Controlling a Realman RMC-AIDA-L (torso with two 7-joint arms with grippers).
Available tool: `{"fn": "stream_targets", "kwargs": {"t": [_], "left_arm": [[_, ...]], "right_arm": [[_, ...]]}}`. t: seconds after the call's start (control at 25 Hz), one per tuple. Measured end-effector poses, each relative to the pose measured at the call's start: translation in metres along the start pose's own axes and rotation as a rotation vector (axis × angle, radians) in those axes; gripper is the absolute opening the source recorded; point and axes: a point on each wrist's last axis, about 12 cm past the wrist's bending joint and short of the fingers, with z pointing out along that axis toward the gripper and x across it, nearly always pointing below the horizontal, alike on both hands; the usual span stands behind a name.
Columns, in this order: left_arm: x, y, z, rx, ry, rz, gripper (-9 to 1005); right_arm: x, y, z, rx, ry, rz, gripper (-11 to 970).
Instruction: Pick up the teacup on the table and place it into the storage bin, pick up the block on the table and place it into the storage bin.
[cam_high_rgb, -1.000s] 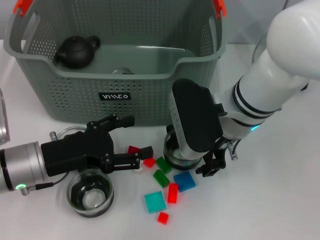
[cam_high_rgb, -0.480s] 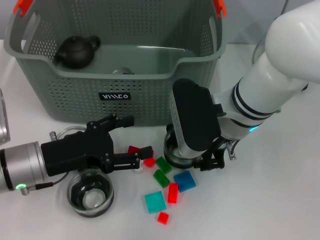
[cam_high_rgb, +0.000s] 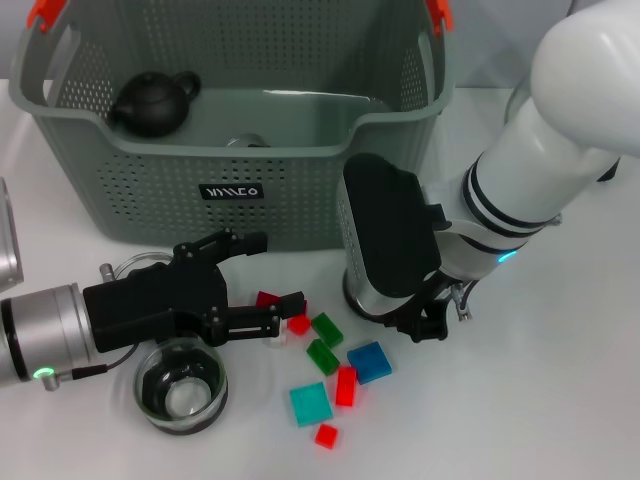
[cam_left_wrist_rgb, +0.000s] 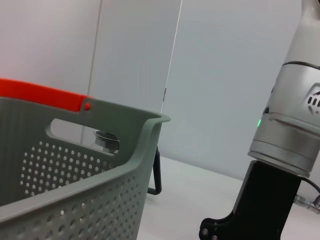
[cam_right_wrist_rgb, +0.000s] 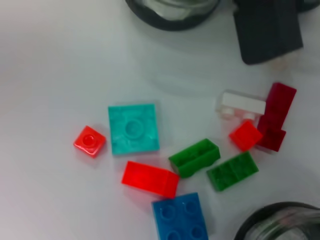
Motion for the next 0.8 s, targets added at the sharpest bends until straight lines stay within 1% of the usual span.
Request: {"fn": "stream_targets", "kwargs": {"t": [0.24, 0.52, 0.68, 0.8], "left_arm": [[0.0, 0.0, 0.0, 0.0, 0.001, 0.001, 942], [-0.001, 0.0, -0.001, 0.003, -0.001, 0.002, 941], [-0.001, 0.0, -0.002, 0.005, -0.002, 0.004, 941], [-0.001, 0.0, -0.004, 0.004, -0.001, 0.004, 941]], "right_arm": [[0.0, 0.001, -0.005, -0.027, -0.015, 0.02, 56], [-0.002, 0.006, -0.014, -0.061, -0.038, 0.05, 55], [0.002, 0.011, -0.027, -0.084, -0.057, 0.096, 55], [0.006, 0.014, -0.042, -0.098, -0.08, 0.142, 55]]}}
